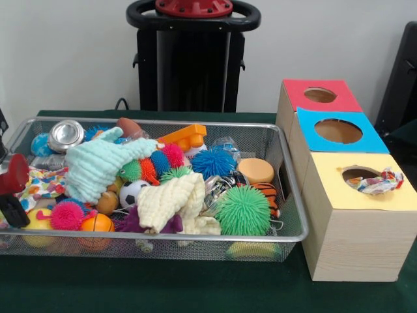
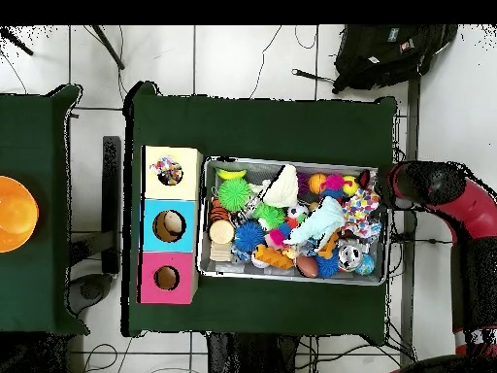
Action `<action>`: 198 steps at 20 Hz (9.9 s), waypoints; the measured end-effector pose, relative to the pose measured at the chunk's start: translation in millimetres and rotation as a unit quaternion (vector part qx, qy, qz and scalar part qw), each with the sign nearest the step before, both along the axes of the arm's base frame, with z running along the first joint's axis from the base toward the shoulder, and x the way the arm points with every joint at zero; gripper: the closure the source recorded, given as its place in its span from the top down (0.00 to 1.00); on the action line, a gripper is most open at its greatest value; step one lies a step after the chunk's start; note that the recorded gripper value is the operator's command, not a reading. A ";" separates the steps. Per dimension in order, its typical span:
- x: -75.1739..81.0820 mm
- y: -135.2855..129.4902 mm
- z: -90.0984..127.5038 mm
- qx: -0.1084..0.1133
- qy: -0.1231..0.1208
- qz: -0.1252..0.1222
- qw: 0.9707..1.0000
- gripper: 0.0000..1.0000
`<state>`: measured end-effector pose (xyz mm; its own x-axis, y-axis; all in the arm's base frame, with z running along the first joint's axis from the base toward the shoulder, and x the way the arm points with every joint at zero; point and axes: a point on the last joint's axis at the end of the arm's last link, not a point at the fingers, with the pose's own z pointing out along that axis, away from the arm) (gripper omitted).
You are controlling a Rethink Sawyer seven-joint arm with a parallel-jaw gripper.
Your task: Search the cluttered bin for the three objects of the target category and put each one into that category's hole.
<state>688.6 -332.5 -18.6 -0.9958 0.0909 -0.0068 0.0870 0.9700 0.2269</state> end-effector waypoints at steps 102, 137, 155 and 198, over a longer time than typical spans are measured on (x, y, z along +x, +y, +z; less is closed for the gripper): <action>-128.4 -32.7 10.7 -0.086 0.056 0.038 0.994 1.00; -132.1 -40.4 -23.3 -0.055 0.054 0.006 0.997 0.00; -130.6 -31.5 -13.9 -0.095 0.055 0.032 0.993 0.00; -121.4 -13.5 39.8 -0.162 0.057 0.081 0.982 0.00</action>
<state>567.2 -345.9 21.2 -0.9931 -0.0572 0.1022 -0.0671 0.9930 -0.0971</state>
